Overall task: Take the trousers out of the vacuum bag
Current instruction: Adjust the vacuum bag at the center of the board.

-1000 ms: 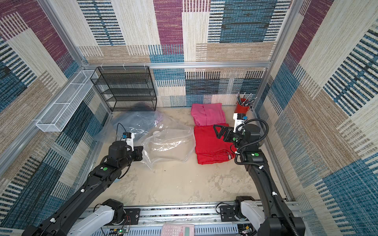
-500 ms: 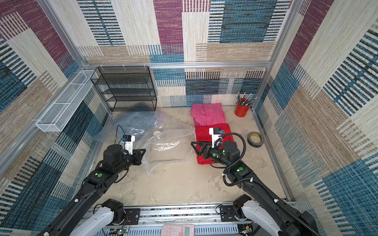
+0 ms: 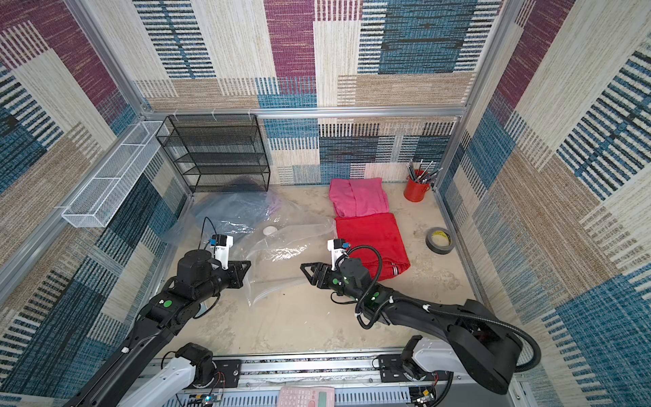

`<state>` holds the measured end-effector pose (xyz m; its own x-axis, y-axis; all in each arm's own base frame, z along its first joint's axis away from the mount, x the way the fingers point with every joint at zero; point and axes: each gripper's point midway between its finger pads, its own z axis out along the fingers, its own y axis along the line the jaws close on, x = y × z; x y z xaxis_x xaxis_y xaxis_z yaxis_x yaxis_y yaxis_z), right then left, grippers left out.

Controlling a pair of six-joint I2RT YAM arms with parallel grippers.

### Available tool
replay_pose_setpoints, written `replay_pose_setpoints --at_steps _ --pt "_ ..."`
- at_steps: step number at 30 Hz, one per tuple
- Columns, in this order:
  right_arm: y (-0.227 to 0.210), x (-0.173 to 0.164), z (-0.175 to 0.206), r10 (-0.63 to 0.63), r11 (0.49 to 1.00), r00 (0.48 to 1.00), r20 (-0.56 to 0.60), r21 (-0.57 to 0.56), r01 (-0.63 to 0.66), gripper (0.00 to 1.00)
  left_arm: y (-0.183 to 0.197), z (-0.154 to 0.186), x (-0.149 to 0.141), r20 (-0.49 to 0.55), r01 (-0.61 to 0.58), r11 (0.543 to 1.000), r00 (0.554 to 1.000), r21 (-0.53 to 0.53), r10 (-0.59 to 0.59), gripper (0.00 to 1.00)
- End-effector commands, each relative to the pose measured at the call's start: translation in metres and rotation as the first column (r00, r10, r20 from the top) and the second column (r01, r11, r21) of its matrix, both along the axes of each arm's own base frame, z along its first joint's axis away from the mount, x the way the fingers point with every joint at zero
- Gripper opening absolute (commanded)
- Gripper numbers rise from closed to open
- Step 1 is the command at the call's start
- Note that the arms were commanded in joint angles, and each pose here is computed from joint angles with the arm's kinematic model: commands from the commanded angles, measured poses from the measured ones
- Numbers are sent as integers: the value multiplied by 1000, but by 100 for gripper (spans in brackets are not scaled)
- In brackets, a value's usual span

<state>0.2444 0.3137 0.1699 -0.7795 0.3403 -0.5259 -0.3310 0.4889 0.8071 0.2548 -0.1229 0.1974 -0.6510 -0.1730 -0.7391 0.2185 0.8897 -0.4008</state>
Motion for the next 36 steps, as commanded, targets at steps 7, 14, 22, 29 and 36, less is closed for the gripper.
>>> replay_pose_setpoints --at_steps 7,14,22,29,36 --pt "32 29 2 -50 997 998 28 56 49 60 8 -14 -16 -98 -28 996 995 90 37 0" --pt "4 30 -15 -132 991 991 12 -1 132 62 7 -10 -16 -127 -36 988 990 149 55 44" --pt "-29 22 -47 -167 986 984 -64 -23 166 62 -20 8 -15 -96 0 971 995 240 23 74" --pt "-60 16 -61 -223 975 969 -106 -8 224 62 -61 9 -12 -53 51 837 998 546 -26 86" --pt "-67 11 -64 -233 972 965 -116 0 235 63 -94 -15 -13 -93 130 664 991 737 -92 90"
